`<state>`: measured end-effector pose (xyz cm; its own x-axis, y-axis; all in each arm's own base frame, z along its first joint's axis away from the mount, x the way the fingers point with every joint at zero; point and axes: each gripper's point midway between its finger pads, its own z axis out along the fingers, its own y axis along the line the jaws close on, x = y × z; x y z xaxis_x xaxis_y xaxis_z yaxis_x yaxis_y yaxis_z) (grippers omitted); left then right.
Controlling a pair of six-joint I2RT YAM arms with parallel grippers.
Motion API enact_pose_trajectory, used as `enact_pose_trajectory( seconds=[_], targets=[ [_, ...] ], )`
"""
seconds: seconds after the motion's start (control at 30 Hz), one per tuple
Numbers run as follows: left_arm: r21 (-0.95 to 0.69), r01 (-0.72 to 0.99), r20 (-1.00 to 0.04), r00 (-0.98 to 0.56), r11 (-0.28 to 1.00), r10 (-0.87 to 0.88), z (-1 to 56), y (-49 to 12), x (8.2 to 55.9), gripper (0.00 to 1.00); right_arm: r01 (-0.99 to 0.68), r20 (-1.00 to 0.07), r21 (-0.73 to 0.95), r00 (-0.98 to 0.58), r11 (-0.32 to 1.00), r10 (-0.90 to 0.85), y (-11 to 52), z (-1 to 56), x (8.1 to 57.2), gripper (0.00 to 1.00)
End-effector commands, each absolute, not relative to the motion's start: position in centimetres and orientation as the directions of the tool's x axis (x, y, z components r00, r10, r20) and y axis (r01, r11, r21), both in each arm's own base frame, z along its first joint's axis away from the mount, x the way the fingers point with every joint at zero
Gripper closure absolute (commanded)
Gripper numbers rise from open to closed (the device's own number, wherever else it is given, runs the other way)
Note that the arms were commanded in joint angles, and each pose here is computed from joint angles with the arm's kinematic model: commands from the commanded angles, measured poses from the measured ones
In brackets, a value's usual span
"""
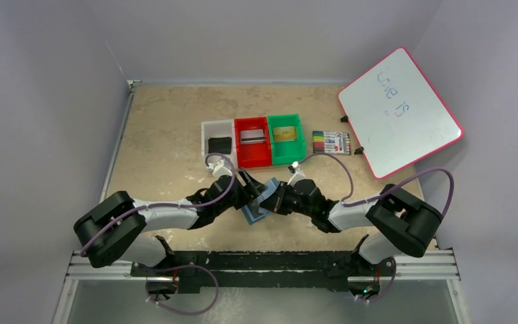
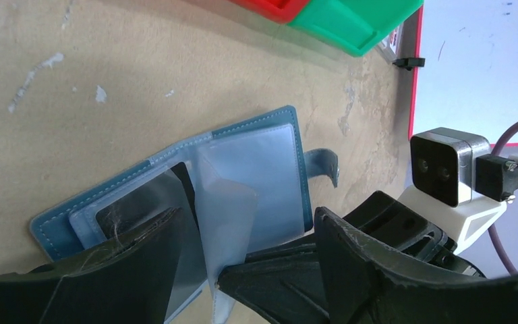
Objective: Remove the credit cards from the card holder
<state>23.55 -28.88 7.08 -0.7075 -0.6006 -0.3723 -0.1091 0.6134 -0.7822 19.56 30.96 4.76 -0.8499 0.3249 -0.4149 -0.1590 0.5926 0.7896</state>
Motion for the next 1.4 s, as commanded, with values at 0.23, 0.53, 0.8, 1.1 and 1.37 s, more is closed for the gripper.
enact_pose_trajectory(
  seconds=[0.23,0.53,0.8,1.1,1.37],
  targets=[
    [-0.879,-0.132,-0.271,-0.652,0.459,-0.708,8.1,-31.0,24.9,0.46,-0.231,-0.460,0.819,-0.811,0.526,0.361,31.0,7.9,20.2,0.81],
    [-0.877,-0.120,-0.287,-0.645,0.465,-0.708,8.2,-32.1,25.8,0.50,-0.225,-0.522,0.748,-0.781,0.624,0.343,28.3,8.5,19.8,0.62],
    [-0.850,-0.086,-0.333,-0.677,0.520,-0.656,8.4,-34.2,25.7,0.50,-0.165,-0.557,0.722,-0.714,0.672,0.423,24.8,10.6,19.8,0.70],
    [-0.831,-0.093,-0.321,-0.724,0.548,-0.610,6.1,-36.7,24.5,0.51,-0.215,-0.578,0.727,-0.704,0.652,0.413,24.3,12.2,19.0,0.78],
    [-0.797,-0.029,-0.425,-0.684,0.603,-0.593,9.8,-35.8,25.1,0.47,-0.246,-0.579,0.740,-0.706,0.626,0.408,25.3,12.0,19.2,0.82]
  ],
)
